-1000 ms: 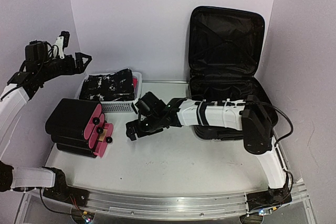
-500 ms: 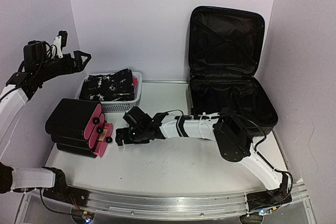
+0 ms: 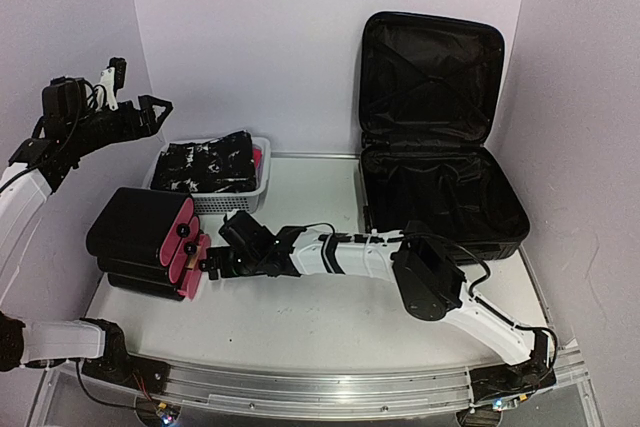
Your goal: Open, take out, and arrange the luggage
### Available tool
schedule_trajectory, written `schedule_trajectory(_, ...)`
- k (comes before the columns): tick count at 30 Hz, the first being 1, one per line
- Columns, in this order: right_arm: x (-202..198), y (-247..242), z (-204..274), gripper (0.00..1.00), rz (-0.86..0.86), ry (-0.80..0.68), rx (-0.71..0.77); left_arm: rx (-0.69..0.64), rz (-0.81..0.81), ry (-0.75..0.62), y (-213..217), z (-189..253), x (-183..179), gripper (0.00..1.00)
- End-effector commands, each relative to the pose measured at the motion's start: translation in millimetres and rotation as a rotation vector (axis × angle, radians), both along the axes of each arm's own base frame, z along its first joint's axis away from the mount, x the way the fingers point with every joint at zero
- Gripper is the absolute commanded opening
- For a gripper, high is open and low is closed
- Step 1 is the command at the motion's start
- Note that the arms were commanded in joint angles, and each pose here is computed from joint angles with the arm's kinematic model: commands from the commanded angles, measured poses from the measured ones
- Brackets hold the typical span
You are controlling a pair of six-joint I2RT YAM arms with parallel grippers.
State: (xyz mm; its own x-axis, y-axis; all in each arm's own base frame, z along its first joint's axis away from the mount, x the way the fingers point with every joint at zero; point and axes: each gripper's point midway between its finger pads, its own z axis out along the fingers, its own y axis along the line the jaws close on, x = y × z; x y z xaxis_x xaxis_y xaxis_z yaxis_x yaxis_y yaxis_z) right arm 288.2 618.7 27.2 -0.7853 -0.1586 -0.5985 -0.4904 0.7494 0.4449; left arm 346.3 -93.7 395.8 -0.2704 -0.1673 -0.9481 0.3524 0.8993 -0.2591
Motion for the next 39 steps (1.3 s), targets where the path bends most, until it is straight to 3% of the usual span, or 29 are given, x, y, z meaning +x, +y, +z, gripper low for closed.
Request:
schedule_trajectory(1,3,2,-34,0.98,-0.008,-0.020,-0.060,-0.022,-0.007,-0.068,0,20,-6,0.98)
schedule_trajectory(11,-3,27,-34,0.98,0.026,0.003,0.019,-0.025,-0.010,-0.061,-1,18,-4,0.98)
schedule_trajectory(19,5,-15,11,0.98,0.047,-0.119,-0.072,-0.014,-0.006,-0.067,0,18,-4,0.98)
schedule_trajectory(22,11,-62,33,0.98,0.056,-0.227,-0.187,-0.010,-0.004,-0.064,0,17,-3,0.98)
schedule_trajectory(27,24,-138,107,0.98,0.043,-0.456,-0.342,-0.008,-0.012,-0.056,-1,13,0,0.98)
schedule_trajectory(34,64,-300,194,0.98,-0.158,-0.383,-0.417,0.003,-0.137,-0.061,-25,14,5,0.98)
schedule_trajectory(39,83,-417,238,0.98,-0.324,-0.375,-0.544,0.065,-0.166,-0.148,-34,35,-9,0.99)
